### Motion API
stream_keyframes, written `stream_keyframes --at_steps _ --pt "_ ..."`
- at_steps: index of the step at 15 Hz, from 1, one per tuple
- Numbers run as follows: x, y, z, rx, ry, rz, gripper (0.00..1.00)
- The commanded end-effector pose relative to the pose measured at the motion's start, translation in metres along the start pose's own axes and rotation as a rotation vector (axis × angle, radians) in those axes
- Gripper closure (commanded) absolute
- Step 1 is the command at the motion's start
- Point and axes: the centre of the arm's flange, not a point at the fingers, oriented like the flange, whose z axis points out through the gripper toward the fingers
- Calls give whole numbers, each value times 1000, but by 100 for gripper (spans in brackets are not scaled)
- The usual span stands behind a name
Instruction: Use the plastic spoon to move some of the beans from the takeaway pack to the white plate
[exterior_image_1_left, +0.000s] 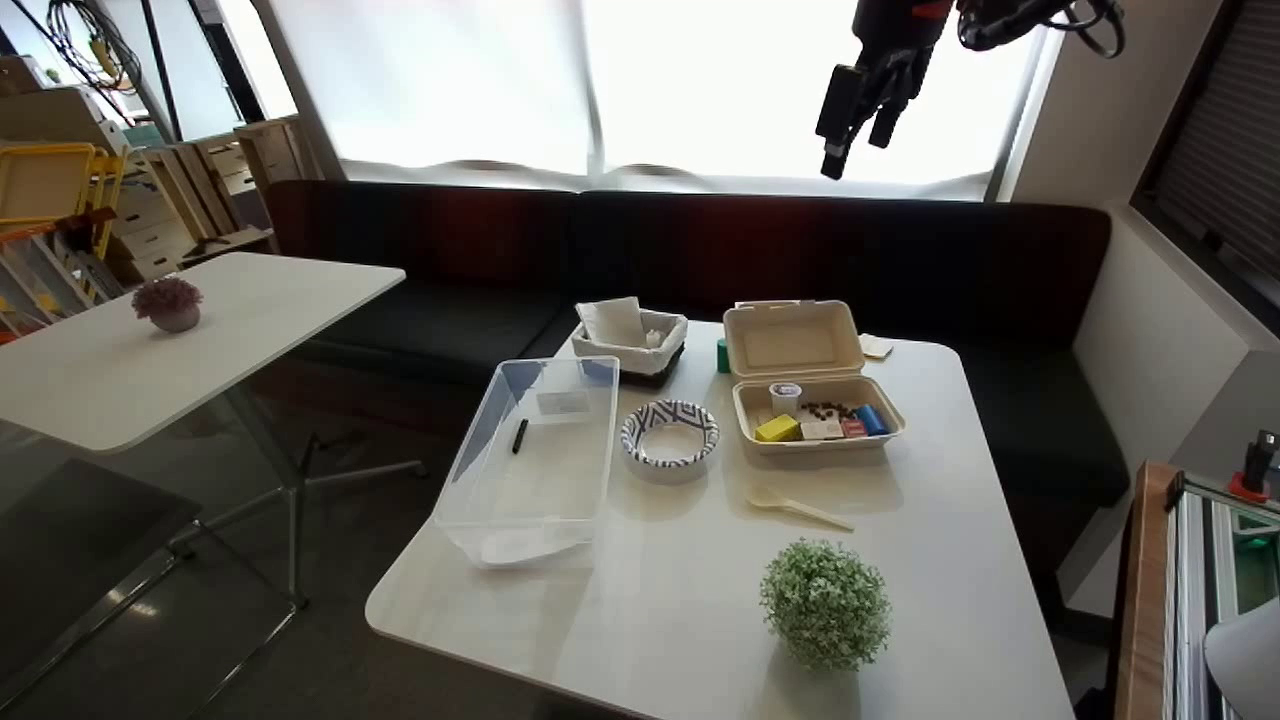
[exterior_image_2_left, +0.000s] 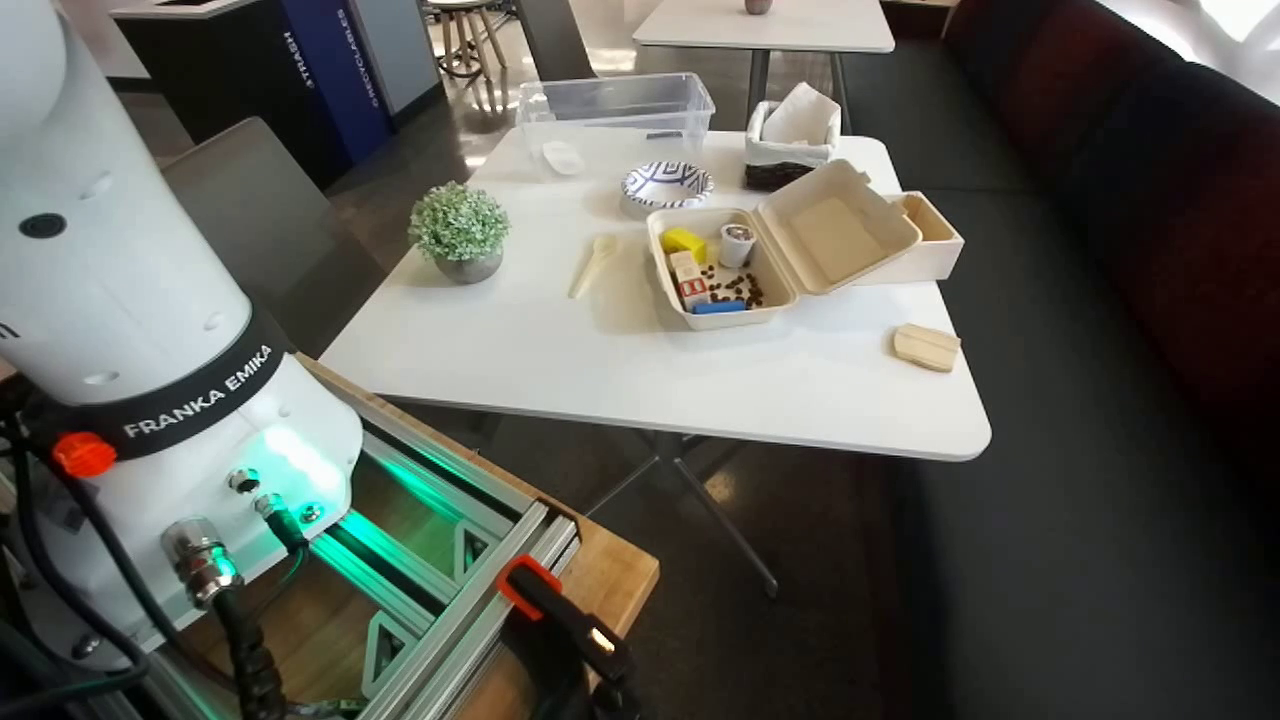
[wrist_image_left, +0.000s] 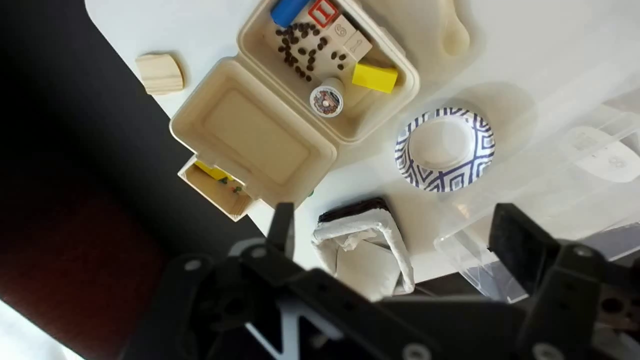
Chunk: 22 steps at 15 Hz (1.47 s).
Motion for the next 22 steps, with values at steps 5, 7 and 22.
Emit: stream_keyframes --at_steps 5,7,22 --pt "-45 -45 79 129 -137 -141 0" --pt "-59 -54 101 153 -163 -153 0" --pt "-105 -93 209 152 -204 -149 0"
